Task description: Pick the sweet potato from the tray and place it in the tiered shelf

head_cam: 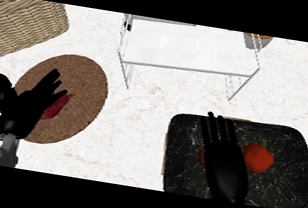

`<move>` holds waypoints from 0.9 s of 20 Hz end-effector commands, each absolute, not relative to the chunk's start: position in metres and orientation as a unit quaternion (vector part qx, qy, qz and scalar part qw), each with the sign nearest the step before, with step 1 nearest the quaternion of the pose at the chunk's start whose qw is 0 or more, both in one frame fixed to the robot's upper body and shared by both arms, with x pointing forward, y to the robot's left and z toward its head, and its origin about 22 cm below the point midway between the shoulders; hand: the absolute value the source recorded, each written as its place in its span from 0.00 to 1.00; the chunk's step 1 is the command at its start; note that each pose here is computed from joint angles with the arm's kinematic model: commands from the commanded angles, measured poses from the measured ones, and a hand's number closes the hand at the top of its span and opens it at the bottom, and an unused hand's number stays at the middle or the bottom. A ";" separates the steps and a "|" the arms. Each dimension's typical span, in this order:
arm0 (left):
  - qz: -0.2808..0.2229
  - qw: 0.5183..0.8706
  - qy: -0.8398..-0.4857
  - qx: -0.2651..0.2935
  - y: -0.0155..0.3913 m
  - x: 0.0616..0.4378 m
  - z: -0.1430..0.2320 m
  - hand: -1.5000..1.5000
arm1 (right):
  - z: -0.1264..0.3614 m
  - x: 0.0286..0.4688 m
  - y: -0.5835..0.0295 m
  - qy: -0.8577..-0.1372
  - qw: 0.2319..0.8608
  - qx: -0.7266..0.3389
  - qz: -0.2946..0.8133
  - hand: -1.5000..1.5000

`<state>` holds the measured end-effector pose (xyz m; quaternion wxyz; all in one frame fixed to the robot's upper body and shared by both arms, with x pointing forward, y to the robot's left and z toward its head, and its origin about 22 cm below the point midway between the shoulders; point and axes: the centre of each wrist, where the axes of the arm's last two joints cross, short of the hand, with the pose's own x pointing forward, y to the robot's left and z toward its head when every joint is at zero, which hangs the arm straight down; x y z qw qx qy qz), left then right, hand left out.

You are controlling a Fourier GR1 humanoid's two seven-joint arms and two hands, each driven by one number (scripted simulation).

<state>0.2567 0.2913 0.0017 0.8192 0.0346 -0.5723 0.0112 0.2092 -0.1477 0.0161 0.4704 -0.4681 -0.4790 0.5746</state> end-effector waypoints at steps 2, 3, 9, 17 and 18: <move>0.020 0.844 -0.534 0.041 0.293 0.250 -0.016 0.50 | -0.016 0.202 -0.169 -0.377 0.449 -0.441 0.680 1.00; 0.015 0.845 -0.534 0.033 0.286 0.243 -0.028 0.50 | -0.017 0.210 -0.163 -0.347 0.406 -0.459 0.710 1.00; 0.018 0.847 -0.531 0.033 0.289 0.230 -0.031 0.50 | -0.026 0.207 -0.168 -0.430 0.445 -0.398 0.677 1.00; 0.010 0.841 -0.539 0.041 0.290 0.242 -0.019 0.50 | 0.019 0.213 -0.065 -0.510 0.606 -0.238 0.562 1.00; 0.000 0.838 -0.545 0.031 0.286 0.243 -0.017 0.50 | 0.022 0.220 -0.067 -0.511 0.634 -0.221 0.537 1.00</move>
